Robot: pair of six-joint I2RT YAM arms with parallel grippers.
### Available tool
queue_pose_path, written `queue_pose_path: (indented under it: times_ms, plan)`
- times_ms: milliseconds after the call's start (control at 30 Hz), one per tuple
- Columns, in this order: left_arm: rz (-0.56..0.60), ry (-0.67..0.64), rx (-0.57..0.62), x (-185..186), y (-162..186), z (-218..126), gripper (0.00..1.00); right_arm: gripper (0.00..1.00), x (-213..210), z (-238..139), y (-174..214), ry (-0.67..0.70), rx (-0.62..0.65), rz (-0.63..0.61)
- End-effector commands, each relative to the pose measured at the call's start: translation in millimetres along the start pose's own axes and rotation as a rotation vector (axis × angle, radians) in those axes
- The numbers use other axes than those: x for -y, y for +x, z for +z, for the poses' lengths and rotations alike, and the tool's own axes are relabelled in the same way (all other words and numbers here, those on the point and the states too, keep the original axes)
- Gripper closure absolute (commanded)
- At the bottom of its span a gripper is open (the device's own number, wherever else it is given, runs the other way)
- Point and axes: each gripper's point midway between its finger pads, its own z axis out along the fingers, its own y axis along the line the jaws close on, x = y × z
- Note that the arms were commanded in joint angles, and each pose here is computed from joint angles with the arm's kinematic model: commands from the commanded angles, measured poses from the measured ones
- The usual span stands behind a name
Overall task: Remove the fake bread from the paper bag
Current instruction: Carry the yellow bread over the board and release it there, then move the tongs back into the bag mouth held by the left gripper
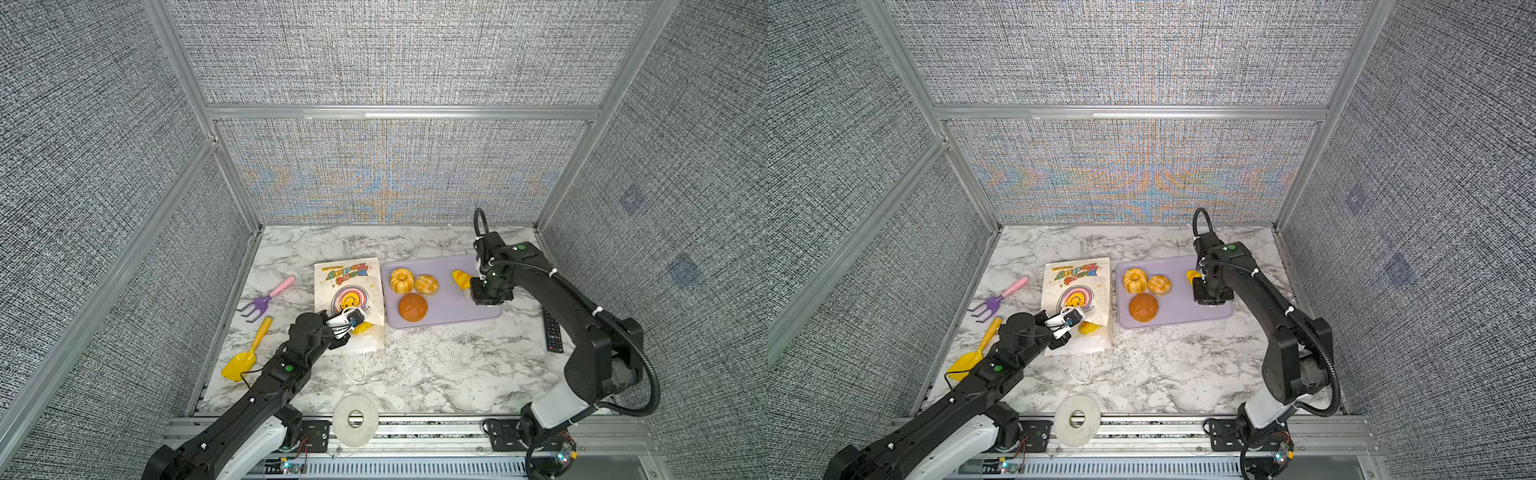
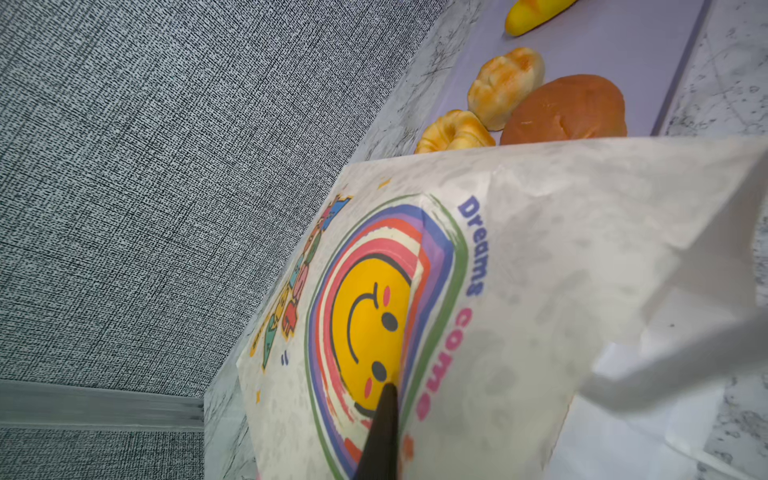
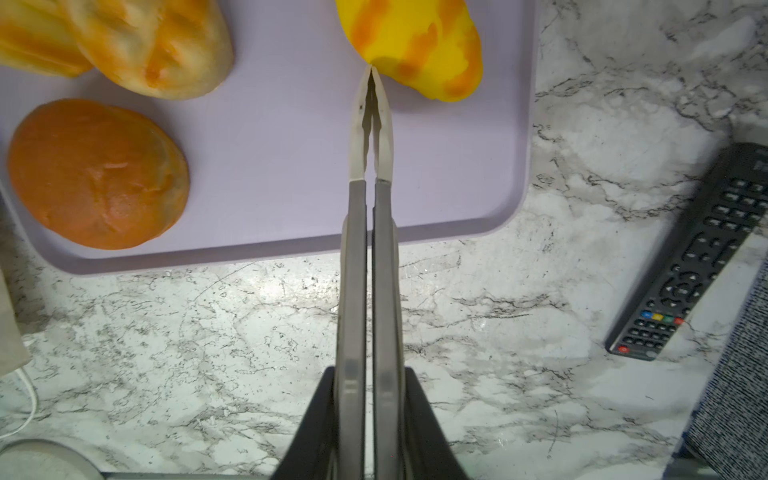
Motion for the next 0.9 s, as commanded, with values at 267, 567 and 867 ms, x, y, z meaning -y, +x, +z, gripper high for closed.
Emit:
queue_pose_path:
  times_ms: [267,567,867]
  plan:
    - [-0.022,-0.009,0.019,-4.5,-6.3,2.6,1.0,1.0,-63.6,-65.8,43.4,-0.411,0.146,0.05]
    - [-0.073,-0.005,-0.035,-7.3,-1.1,12.3,1.0,0.95,-127.3,-92.1,129.9,-0.723,0.204,0.175]
    - [-0.11,-0.008,-0.094,-10.4,6.0,22.5,1.0,0.81,-224.8,-79.4,139.7,-0.79,0.174,0.068]
